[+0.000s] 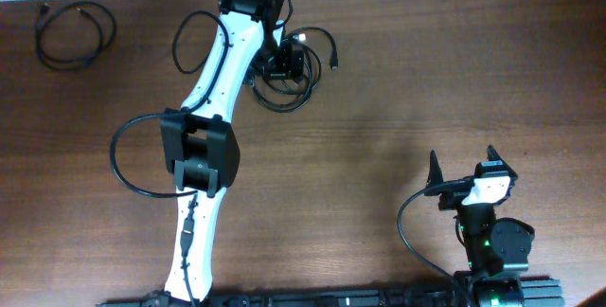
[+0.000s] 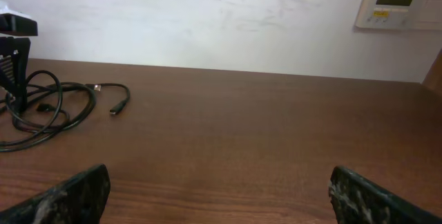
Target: Untangle cables
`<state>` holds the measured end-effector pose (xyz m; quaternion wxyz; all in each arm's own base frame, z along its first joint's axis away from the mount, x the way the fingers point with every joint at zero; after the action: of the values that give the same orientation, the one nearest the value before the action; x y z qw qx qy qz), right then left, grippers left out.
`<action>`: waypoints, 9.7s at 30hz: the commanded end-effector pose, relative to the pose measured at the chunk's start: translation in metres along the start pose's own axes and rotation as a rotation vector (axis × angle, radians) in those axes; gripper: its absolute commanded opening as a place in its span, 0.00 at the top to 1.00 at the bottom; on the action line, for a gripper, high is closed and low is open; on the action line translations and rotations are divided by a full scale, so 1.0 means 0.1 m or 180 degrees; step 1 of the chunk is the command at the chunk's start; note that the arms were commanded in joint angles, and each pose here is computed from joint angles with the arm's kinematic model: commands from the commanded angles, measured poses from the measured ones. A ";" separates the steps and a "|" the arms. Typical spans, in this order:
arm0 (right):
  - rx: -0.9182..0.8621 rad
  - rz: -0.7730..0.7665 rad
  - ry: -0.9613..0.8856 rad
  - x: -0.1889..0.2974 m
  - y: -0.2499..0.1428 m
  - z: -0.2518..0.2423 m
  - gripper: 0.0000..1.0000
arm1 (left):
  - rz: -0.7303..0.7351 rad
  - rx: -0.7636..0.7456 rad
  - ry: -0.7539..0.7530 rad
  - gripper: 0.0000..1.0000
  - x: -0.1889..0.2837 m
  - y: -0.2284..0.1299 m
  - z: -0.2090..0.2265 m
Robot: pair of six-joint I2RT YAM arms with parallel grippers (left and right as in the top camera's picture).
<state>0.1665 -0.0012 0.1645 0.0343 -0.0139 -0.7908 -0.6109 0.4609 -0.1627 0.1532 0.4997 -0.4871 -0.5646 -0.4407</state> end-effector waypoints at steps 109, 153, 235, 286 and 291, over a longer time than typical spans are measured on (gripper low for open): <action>-0.0003 0.0019 0.0000 0.00 -0.02 0.01 0.02 | -0.0708 0.0263 -0.0394 0.01 -0.07 0.56 0.17; -0.0003 0.0019 0.0000 0.00 -0.02 0.01 0.02 | -0.0263 -0.0827 -0.1013 0.01 -0.10 0.28 -0.15; -0.0003 0.0019 0.0000 0.00 -0.02 0.01 0.02 | -0.2699 -0.0574 -0.0948 1.00 2.90 -0.32 -0.11; -0.0003 0.0019 0.0000 0.00 -0.02 0.01 0.01 | -0.3059 0.0762 -0.0840 1.00 3.09 -0.11 0.41; -0.0003 0.0019 0.0000 0.00 -0.02 0.01 0.02 | -0.3030 0.0762 -0.0821 1.00 3.08 -0.12 0.41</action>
<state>0.1665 -0.0012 0.1645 0.0343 -0.0139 -0.7907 -0.6111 0.4444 -0.0957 0.4427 0.2260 -0.1829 -0.8213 -0.4908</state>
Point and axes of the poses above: each gripper's point midway between its finger pads, its own x axis back along the fingers, its own z axis along the line the jaws close on, y = z × x, the point moved 8 cm from there along x, back along the fingers, and after that the axes turned 12 degrees about x, right-handed, at the moved point
